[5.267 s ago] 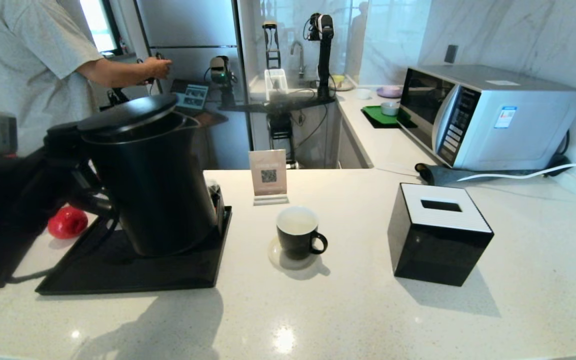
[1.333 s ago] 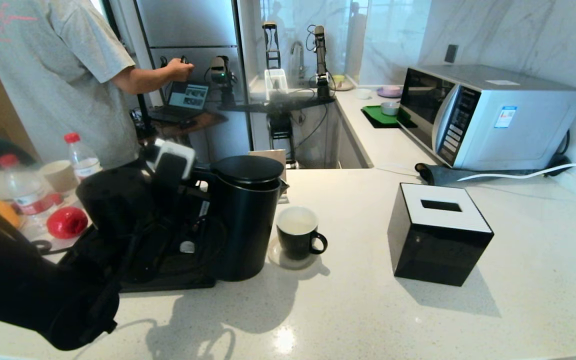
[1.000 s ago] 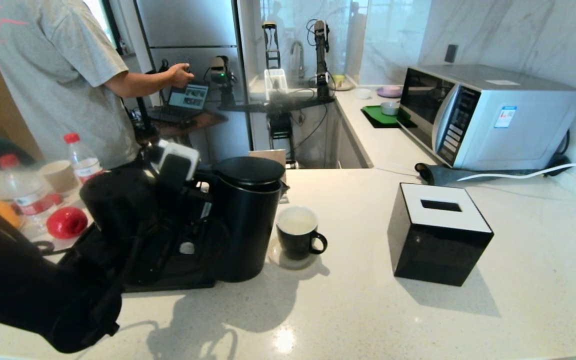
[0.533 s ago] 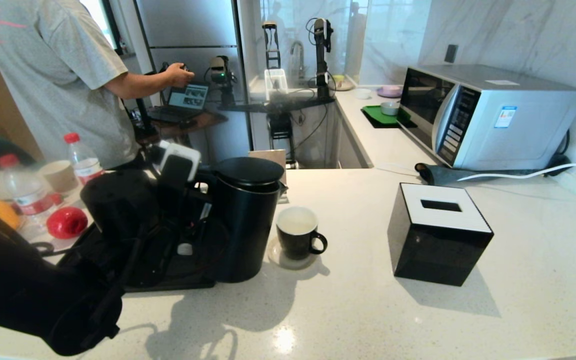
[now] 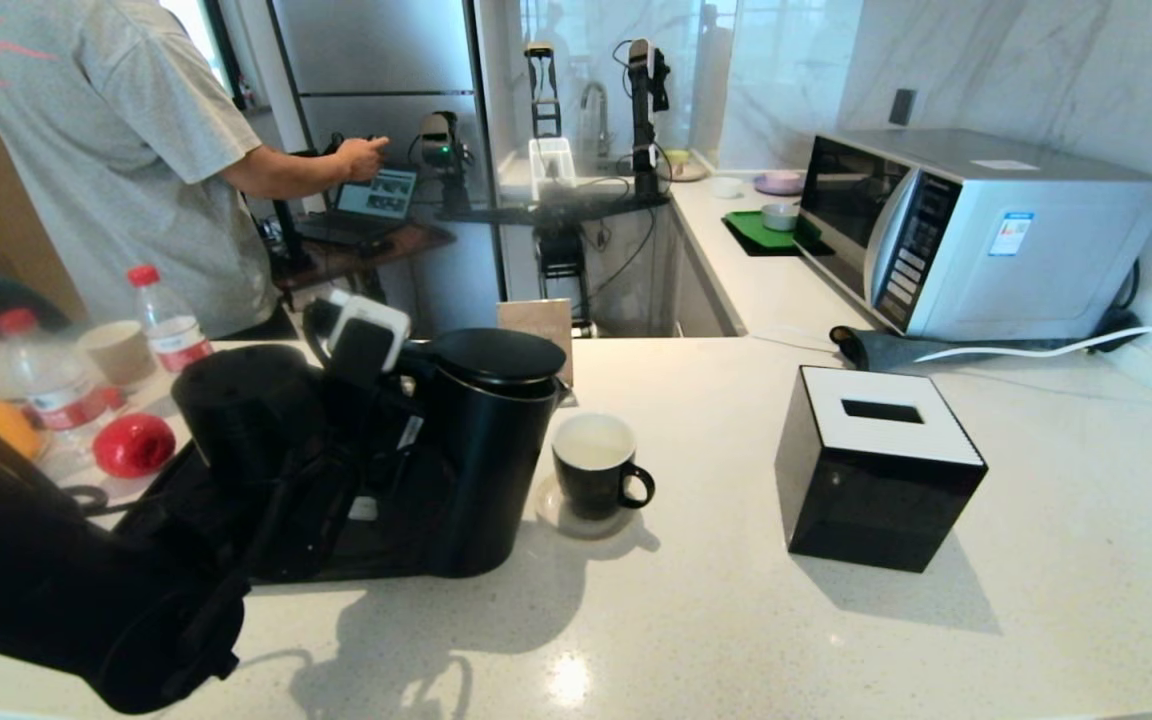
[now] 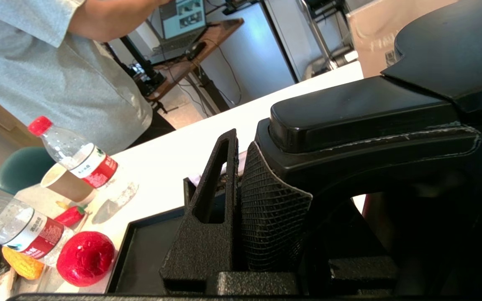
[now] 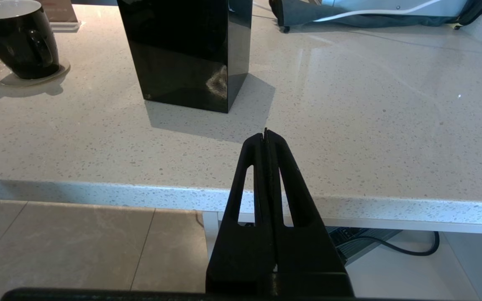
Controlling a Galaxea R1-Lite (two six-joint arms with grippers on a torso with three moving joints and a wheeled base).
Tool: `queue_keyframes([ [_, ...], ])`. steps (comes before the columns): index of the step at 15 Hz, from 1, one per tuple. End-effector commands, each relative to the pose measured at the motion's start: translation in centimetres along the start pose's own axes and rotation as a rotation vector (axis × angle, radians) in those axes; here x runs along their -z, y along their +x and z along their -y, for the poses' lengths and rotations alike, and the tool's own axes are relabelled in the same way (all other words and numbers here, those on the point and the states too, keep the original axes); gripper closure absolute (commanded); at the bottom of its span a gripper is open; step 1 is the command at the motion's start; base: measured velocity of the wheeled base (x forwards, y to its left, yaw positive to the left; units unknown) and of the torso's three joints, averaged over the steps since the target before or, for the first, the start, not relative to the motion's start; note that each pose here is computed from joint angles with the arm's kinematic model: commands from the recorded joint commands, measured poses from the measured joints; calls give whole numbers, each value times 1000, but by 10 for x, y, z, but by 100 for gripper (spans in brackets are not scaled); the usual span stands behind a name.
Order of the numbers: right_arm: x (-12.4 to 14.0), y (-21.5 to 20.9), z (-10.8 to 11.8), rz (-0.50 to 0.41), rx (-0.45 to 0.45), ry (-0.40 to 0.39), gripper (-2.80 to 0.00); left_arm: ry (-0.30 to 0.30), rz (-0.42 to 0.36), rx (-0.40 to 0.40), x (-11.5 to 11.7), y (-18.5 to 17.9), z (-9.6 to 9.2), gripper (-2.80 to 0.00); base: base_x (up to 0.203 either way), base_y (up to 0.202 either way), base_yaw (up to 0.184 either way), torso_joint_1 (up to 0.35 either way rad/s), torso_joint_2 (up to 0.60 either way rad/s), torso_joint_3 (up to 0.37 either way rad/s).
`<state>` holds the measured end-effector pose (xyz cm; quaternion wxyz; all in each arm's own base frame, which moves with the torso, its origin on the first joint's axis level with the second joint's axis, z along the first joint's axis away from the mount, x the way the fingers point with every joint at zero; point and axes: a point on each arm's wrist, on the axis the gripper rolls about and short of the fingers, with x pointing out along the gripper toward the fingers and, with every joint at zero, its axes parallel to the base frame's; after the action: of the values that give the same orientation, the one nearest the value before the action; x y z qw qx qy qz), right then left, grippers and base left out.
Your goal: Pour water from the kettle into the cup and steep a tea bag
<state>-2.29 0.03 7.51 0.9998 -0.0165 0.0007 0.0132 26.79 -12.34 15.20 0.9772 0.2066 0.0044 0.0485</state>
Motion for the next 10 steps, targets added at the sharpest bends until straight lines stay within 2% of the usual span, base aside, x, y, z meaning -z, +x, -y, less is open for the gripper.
queue_keyframes([
  [1, 0, 0, 0, -1, -1, -1, 0, 5, -4, -1, 0, 1, 1, 0, 0, 0, 0, 0, 0, 0],
  [6, 0, 0, 0, -1, -1, -1, 0, 50, -59, 45, 5, 0, 10, 0, 0, 0, 0, 0, 0, 0],
  [10, 0, 0, 0, -1, -1, -1, 0, 73, -69, 52, -1, 8, 13, 0, 0, 0, 0, 0, 0, 0],
])
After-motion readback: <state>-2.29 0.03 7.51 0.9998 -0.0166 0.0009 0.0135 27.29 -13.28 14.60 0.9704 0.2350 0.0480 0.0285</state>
